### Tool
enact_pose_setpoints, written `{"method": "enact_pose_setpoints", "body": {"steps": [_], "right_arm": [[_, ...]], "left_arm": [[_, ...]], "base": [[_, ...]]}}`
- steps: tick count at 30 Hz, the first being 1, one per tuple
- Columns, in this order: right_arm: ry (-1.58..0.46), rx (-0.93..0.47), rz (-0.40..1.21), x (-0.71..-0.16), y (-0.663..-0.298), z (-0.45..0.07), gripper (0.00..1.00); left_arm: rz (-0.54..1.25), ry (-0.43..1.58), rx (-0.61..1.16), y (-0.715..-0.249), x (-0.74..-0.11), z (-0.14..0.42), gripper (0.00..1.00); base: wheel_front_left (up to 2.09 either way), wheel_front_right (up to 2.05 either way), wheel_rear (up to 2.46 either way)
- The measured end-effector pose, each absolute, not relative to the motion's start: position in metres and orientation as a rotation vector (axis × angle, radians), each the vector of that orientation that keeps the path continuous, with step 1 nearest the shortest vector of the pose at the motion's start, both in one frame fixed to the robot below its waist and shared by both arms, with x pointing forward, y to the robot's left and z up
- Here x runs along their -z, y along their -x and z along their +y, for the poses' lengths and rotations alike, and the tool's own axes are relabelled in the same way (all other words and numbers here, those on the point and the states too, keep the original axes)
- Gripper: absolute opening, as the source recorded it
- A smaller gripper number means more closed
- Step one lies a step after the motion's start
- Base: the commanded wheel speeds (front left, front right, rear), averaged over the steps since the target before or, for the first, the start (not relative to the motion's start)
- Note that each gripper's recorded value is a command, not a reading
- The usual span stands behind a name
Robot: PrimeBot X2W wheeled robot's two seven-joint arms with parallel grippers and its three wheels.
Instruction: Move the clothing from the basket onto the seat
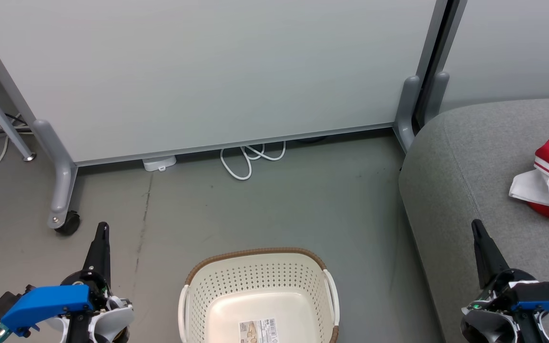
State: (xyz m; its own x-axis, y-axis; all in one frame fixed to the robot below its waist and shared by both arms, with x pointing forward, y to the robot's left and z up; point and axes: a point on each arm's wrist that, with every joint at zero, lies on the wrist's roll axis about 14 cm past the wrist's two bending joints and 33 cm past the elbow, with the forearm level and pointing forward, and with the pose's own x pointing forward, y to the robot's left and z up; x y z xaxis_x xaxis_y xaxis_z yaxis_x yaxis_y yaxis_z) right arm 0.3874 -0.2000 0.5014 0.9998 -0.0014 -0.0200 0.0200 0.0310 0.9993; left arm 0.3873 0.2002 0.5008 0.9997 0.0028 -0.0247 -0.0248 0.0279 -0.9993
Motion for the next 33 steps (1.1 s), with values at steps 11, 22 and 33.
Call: {"method": "enact_pose_setpoints", "body": {"steps": [11, 22, 33], "right_arm": [[-1.572, 0.01, 0.01, -0.5031, -0.3869, -0.2002, 0.0], [-1.572, 0.01, 0.01, -0.5031, -0.3869, -0.2002, 0.0], [-1.572, 0.009, 0.01, -0.5032, -0.3869, -0.2002, 0.0]], "left_arm": [[0.011, 1.575, -0.012, -0.3876, -0.5034, 0.2, 0.0], [0.009, 1.574, -0.01, -0.3876, -0.5038, 0.2, 0.0], [0.009, 1.574, -0.01, -0.3876, -0.5038, 0.2, 0.0]], "base": [[0.0, 0.0, 0.0], [0.0, 0.0, 0.0], [0.0, 0.0, 0.0]]}}
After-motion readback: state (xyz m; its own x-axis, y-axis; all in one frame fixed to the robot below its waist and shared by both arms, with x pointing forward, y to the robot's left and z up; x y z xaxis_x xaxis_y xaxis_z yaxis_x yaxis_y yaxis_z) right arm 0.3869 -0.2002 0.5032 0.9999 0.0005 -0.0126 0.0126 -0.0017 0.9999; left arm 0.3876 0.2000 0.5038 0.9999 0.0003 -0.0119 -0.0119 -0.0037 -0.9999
